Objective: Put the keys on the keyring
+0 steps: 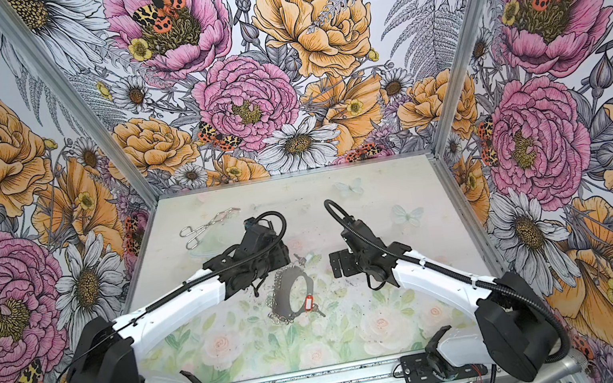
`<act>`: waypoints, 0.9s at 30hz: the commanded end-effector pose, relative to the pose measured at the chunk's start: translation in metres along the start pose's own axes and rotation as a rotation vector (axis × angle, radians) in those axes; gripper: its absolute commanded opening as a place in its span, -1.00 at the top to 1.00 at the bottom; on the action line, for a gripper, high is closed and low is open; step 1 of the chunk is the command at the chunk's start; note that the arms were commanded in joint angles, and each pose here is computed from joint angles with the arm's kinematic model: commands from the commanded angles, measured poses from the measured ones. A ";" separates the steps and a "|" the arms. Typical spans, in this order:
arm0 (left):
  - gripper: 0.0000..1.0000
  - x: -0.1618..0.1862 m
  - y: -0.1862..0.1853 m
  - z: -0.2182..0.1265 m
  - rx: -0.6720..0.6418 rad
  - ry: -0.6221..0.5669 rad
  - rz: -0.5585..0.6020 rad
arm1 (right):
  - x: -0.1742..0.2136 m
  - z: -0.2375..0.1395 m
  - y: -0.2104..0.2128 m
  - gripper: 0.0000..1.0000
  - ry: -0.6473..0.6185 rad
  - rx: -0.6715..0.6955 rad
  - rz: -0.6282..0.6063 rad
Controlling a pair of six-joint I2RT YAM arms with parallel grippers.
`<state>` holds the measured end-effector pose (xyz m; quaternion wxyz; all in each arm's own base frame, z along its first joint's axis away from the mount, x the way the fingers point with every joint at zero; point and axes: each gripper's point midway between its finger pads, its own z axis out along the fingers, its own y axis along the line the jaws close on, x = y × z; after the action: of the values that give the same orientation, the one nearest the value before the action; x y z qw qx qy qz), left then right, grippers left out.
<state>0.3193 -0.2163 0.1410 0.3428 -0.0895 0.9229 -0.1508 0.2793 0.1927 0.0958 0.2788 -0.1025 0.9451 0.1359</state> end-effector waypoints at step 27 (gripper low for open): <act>-0.57 0.002 0.097 -0.009 0.099 -0.123 -0.283 | 0.076 0.057 0.074 -0.99 0.318 0.186 -0.230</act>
<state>0.3017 -0.1196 0.1050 0.3698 -0.2123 0.8780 -0.2172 0.2217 0.2781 0.0221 0.1438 -0.2144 0.9658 0.0237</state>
